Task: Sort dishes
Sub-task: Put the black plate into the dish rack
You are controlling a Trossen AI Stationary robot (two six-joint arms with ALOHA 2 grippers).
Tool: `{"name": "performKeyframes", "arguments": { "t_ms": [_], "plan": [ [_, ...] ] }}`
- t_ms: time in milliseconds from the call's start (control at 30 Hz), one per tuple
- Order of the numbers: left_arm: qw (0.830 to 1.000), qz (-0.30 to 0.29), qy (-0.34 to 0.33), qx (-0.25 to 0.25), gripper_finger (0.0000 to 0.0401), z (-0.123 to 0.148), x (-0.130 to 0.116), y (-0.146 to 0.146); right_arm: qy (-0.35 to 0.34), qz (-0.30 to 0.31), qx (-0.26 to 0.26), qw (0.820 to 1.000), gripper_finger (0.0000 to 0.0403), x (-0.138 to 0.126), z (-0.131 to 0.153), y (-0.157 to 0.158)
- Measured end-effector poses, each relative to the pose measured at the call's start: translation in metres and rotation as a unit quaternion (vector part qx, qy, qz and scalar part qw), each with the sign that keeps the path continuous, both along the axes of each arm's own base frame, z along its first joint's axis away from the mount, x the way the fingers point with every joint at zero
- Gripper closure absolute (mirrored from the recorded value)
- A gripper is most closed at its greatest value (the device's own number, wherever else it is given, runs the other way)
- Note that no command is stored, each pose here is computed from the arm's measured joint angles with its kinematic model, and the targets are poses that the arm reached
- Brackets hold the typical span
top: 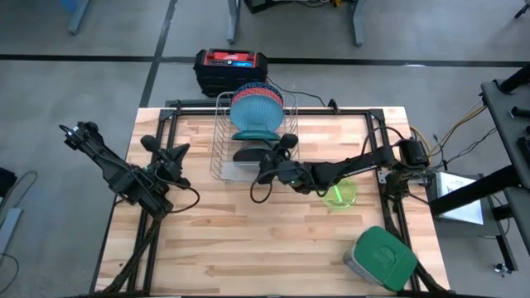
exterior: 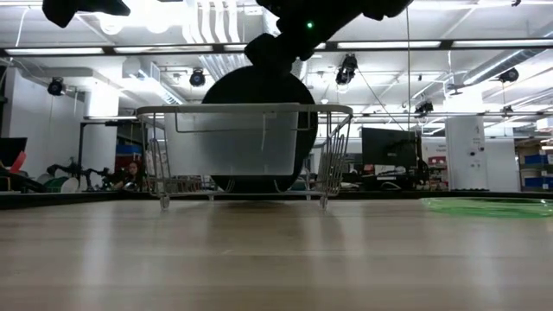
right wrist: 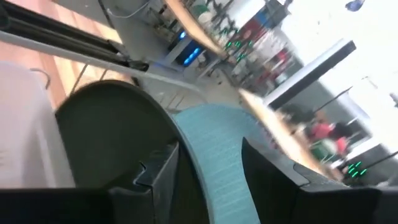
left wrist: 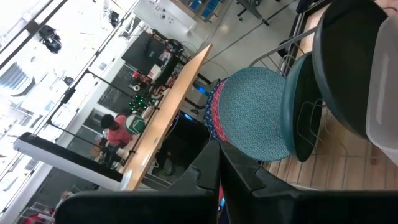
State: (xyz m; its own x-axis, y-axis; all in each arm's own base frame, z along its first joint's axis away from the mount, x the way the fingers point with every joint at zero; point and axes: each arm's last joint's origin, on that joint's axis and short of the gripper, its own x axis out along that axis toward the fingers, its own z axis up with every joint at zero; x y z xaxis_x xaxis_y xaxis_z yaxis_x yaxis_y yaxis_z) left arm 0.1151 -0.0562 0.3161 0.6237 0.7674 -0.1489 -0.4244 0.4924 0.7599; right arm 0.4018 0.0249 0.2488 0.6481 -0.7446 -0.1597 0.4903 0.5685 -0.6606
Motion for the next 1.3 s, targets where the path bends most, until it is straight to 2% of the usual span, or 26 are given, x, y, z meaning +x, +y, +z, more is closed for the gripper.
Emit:
{"name": "performKeyframes", "arguments": {
  "t_ms": [133, 267, 400, 533, 667, 833, 900, 1000, 1067, 1300],
  "plan": [
    [1.000, 0.000, 0.004, 0.003, 0.0401, -0.002, 0.000, 0.000, 0.012, 0.016, 0.096, 0.995, 0.0234, 0.000, -0.001, -0.009],
    [1.000, 0.000, 0.005, 0.004, 0.0401, -0.003, 0.000, 0.000, 0.022, 0.038, 0.212, 0.976, 0.0225, -0.001, 0.004, -0.025],
    [1.000, 0.000, 0.006, 0.003, 0.0401, -0.003, 0.000, 0.000, 0.036, 0.059, 0.276, 0.959, 0.0218, -0.002, 0.001, -0.037],
    [1.000, 0.000, 0.012, -0.003, 0.0401, -0.003, 0.000, 0.000, 0.043, 0.062, 0.276, 0.958, 0.0217, -0.004, 0.002, -0.038],
    [1.000, 0.000, 0.014, -0.007, 0.0401, -0.003, 0.000, 0.000, 0.051, 0.076, 0.263, 0.960, 0.0217, -0.013, 0.016, -0.034],
    [0.996, -0.001, 0.060, -0.068, 0.0401, -0.008, -0.001, -0.001, 0.078, 0.096, 0.257, 0.958, 0.0221, -0.038, 0.041, -0.018],
    [0.992, -0.002, 0.080, -0.098, 0.0401, -0.010, -0.001, -0.002, 0.103, 0.124, 0.270, 0.949, 0.0224, -0.051, 0.047, -0.005],
    [0.985, -0.007, 0.100, -0.140, 0.0401, -0.013, 0.001, -0.005, 0.135, 0.201, 0.312, 0.919, 0.0230, -0.063, 0.044, 0.019],
    [0.981, -0.015, 0.111, -0.157, 0.0401, -0.014, 0.003, -0.007, 0.151, 0.225, 0.333, 0.903, 0.0235, -0.067, 0.037, 0.032],
    [0.985, -0.032, 0.098, -0.141, 0.0401, -0.014, 0.012, -0.013, 0.234, 0.261, 0.318, 0.881, 0.0254, -0.059, -0.010, 0.065]
  ]
}}
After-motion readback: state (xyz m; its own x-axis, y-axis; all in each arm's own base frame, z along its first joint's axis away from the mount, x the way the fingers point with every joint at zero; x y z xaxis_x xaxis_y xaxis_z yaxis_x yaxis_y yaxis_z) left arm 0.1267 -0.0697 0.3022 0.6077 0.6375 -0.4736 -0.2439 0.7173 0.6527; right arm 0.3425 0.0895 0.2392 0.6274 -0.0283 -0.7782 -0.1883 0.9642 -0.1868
